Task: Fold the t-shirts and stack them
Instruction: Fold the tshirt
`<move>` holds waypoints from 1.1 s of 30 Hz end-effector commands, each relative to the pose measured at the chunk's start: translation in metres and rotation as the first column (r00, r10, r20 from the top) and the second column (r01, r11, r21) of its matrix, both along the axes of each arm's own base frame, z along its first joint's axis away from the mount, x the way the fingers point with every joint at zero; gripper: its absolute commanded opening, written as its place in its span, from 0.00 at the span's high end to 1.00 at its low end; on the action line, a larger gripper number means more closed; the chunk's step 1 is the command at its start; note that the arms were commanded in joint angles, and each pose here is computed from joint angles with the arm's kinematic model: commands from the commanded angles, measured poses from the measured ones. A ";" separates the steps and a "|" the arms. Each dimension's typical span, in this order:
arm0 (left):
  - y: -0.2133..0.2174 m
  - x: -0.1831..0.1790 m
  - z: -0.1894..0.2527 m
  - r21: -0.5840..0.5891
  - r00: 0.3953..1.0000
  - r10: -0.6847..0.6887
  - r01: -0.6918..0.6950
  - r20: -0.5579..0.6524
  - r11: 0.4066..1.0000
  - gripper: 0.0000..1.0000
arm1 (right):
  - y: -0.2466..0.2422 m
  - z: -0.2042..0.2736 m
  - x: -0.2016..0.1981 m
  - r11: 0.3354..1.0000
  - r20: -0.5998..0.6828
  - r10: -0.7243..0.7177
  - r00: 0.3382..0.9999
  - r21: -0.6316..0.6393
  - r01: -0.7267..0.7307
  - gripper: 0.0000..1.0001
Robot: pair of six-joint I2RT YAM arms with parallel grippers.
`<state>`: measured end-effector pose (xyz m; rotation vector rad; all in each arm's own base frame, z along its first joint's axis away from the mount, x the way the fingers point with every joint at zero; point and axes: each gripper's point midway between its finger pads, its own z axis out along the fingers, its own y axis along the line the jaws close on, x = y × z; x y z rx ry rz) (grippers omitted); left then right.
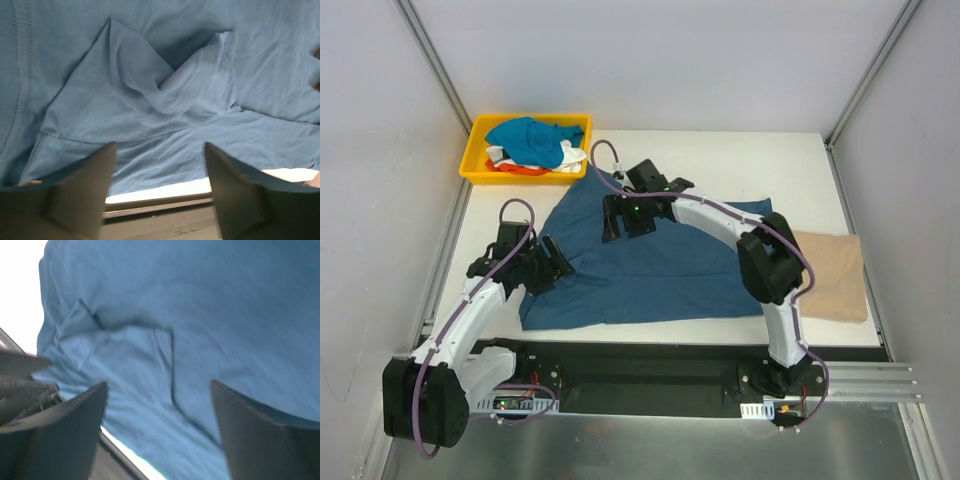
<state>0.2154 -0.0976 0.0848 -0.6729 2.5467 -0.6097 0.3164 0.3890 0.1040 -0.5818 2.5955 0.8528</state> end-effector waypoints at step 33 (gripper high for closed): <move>-0.004 0.027 -0.043 0.017 0.995 -0.010 0.012 -0.096 1.000 0.71 | 0.060 -0.071 -0.029 0.984 -0.143 0.177 0.974 0.005 -0.178 0.56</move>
